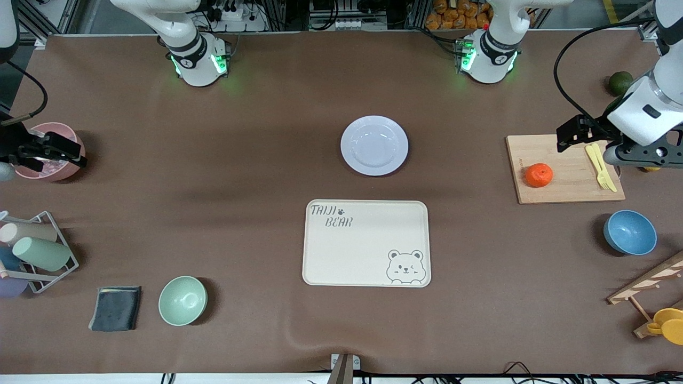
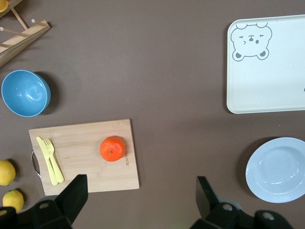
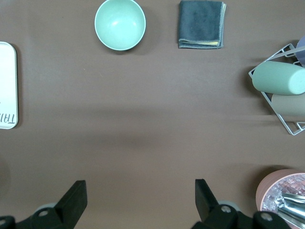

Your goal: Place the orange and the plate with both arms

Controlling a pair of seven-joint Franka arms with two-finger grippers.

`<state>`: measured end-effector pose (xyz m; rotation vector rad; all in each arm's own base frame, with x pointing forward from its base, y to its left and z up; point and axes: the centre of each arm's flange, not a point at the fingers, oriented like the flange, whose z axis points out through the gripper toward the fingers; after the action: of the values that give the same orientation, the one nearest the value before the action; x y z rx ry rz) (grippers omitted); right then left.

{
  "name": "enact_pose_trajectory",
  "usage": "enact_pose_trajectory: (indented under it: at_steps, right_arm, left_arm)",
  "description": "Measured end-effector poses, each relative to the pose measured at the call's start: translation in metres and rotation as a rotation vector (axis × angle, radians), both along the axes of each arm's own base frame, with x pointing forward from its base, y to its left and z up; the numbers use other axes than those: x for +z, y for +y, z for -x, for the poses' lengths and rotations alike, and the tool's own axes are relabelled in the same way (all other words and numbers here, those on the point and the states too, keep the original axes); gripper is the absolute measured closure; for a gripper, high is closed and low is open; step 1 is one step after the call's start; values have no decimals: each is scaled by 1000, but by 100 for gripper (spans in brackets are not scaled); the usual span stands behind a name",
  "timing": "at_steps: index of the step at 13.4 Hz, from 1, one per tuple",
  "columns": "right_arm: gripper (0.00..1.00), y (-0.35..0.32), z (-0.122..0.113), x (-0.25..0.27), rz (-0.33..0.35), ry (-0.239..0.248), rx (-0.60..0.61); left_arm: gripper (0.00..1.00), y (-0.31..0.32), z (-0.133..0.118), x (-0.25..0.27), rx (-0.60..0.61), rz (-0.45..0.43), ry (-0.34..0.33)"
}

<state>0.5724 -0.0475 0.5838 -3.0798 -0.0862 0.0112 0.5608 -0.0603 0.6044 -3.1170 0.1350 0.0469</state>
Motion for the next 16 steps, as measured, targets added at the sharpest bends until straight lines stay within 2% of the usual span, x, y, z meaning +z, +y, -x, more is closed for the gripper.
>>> enact_pose_trajectory:
  at_steps: [6,9,12,16]
  right_arm:
    - [0,2,0,0,0,3,4]
    - [0,9,0,-1,-1,6,16]
    - [0,16,0,-1,-1,8,20]
    - [0,13,0,-4,-1,18,15]
  left_arm:
    - [0,2,1,-1,4,-1,8]
    - [0,9,-5,-18,19,-4,45]
    - [0,28,-23,-73,87,-14,146]
    - [0,56,-43,-180,148,-24,317]
